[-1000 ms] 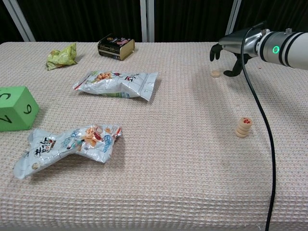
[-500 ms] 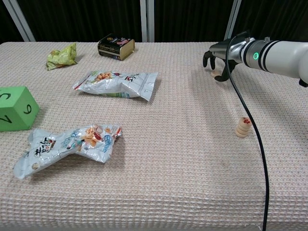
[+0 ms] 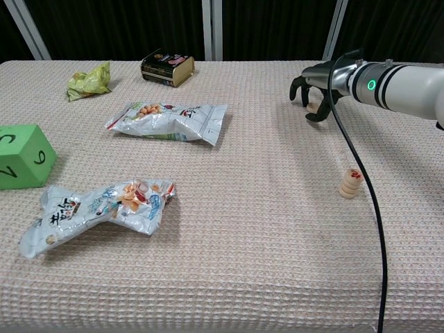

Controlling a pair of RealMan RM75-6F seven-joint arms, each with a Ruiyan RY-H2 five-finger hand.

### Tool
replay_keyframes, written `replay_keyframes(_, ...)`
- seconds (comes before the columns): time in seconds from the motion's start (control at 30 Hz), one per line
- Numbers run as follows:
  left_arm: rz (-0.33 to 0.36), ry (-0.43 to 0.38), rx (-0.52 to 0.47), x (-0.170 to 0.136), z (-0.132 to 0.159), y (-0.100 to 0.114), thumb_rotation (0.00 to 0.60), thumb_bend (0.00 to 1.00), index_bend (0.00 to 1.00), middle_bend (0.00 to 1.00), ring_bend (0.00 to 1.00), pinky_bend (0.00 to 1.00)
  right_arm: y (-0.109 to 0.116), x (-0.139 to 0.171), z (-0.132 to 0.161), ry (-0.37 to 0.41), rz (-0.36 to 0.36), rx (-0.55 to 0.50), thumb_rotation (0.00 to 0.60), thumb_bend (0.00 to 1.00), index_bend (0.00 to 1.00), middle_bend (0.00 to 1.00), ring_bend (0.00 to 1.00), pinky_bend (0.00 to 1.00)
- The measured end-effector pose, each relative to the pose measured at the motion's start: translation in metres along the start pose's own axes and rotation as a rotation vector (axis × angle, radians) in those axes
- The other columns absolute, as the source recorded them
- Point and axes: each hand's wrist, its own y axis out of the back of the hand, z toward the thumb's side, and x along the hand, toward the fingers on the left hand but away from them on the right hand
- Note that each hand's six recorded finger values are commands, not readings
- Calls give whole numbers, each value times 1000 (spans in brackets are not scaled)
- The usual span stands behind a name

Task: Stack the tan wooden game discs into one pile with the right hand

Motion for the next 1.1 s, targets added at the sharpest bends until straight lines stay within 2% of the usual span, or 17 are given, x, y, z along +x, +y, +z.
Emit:
replay_keyframes(0.37, 1, -8, -4, 1, 1, -1, 600, 126, 277, 158, 131, 184, 0, 33, -20, 20, -15, -33, 600, 362, 254, 415, 84, 0)
replay_keyframes(0.7, 5, -17, -3, 1, 3, -1, 600, 126, 277, 158, 132, 184, -5, 65, -38, 18, -20, -7, 600, 362, 254, 398, 84, 0)
replay_keyframes(1.1, 8, -20, -3, 0, 4, 0, 600, 126, 277, 158, 131, 184, -6, 61, -33, 20, -37, 10, 600, 362, 255, 350, 76, 0)
